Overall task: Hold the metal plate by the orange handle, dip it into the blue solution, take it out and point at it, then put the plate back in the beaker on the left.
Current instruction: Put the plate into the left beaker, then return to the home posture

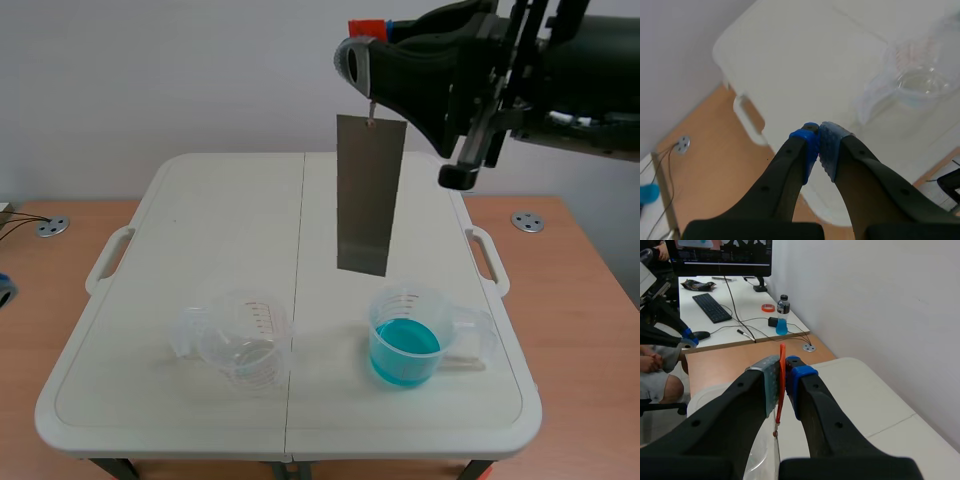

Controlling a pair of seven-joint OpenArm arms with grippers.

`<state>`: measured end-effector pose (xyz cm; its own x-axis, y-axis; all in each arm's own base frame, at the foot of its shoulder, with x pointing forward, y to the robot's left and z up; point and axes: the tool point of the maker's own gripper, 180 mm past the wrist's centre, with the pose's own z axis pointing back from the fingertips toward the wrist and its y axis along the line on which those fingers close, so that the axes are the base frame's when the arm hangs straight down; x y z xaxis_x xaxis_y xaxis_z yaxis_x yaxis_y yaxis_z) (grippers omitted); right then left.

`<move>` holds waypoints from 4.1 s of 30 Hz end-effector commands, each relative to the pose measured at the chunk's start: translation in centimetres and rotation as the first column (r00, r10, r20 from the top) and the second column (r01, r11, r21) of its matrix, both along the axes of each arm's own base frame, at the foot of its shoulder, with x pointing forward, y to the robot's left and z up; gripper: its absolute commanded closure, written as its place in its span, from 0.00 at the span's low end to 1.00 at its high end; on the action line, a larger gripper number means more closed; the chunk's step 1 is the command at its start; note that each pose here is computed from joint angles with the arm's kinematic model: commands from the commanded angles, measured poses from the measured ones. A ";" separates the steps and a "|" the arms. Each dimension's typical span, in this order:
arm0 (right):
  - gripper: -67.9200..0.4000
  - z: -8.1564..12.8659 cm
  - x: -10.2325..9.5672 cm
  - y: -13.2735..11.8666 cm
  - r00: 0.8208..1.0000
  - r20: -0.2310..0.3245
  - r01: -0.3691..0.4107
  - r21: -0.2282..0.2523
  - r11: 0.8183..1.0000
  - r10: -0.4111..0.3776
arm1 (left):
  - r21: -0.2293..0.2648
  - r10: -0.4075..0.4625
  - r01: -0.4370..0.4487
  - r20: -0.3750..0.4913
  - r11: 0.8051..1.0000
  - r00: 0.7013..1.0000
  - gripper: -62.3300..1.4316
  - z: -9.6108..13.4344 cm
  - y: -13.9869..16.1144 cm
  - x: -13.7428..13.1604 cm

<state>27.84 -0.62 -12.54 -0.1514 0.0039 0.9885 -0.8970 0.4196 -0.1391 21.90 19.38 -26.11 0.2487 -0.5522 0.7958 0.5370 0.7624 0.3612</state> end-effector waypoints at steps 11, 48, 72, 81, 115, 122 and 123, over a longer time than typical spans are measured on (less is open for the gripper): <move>0.98 1.5 -1.0 5.0 0.994 0.049 -0.097 0.013 0.995 0.096 | 0.024 0.120 -0.118 -0.296 0.993 0.948 0.93 -6.5 2.3 -9.2; 0.98 -1.1 -1.6 11.2 0.990 -0.010 -0.142 -0.001 0.990 0.142 | 0.002 0.152 -0.213 -0.705 0.977 0.693 0.93 -19.4 0.4 -23.2; 0.98 -5.3 0.6 10.3 0.985 -0.139 -0.096 0.050 0.994 0.102 | 0.001 0.154 -0.214 -0.699 0.977 0.698 0.93 -19.5 0.5 -22.8; 0.98 -7.2 0.6 10.6 0.976 -0.191 -0.099 0.056 0.994 0.108 | 0.004 0.154 -0.213 -0.701 0.977 0.696 0.93 -19.5 0.5 -22.9; 0.98 -11.9 0.8 11.8 0.932 -0.349 -0.065 0.097 0.993 0.095 | 0.003 0.154 -0.213 -0.701 0.977 0.696 0.93 -19.5 0.5 -22.9; 0.98 -12.7 0.9 11.7 0.924 -0.373 -0.060 0.084 0.995 0.087 | 0.003 0.154 -0.213 -0.701 0.977 0.696 0.93 -19.5 0.5 -22.9; 0.98 -12.8 0.9 11.7 0.923 -0.375 -0.059 0.083 0.995 0.086 | 0.003 0.154 -0.213 -0.701 0.977 0.696 0.93 -19.5 0.5 -22.9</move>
